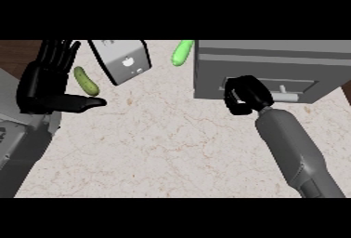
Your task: Pick up the cup, place it into the drawer and close the drawer
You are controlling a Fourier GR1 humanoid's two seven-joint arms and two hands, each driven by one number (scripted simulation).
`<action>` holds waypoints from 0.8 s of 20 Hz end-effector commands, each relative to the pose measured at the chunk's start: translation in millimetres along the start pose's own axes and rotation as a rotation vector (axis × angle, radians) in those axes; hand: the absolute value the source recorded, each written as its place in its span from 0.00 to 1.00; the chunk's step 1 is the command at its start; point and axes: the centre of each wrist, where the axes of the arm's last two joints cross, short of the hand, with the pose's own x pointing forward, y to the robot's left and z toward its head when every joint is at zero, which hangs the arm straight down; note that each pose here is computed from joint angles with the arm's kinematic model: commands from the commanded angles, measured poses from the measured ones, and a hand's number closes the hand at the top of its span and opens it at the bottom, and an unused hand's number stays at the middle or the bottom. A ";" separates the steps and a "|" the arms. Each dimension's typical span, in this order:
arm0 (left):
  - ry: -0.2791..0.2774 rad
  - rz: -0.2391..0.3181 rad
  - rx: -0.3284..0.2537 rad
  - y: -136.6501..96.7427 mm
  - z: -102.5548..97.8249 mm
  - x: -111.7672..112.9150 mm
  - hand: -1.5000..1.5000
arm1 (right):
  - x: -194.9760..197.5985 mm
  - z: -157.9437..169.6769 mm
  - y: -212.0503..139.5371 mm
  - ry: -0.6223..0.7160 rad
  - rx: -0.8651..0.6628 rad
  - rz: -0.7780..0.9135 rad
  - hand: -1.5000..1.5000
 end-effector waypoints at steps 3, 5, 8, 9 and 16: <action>-0.008 0.009 -0.010 2.4 12.2 3.6 0.00 | -26.8 -9.9 -14.3 0.075 0.033 -0.051 1.00; 0.001 0.016 -0.025 4.4 8.3 2.7 0.00 | -35.0 -8.9 -25.0 0.099 0.028 -0.048 1.00; -0.008 0.053 -0.063 0.1 5.6 12.9 0.00 | -40.2 -13.5 -50.1 0.133 0.033 -0.072 1.00; -0.012 0.039 -0.063 -0.1 8.2 -0.2 0.00 | -43.4 -10.3 -47.0 0.124 0.029 -0.077 1.00; -0.006 0.061 -0.085 -5.9 14.1 -6.9 0.00 | -57.4 -3.5 -67.2 0.124 -0.007 -0.140 1.00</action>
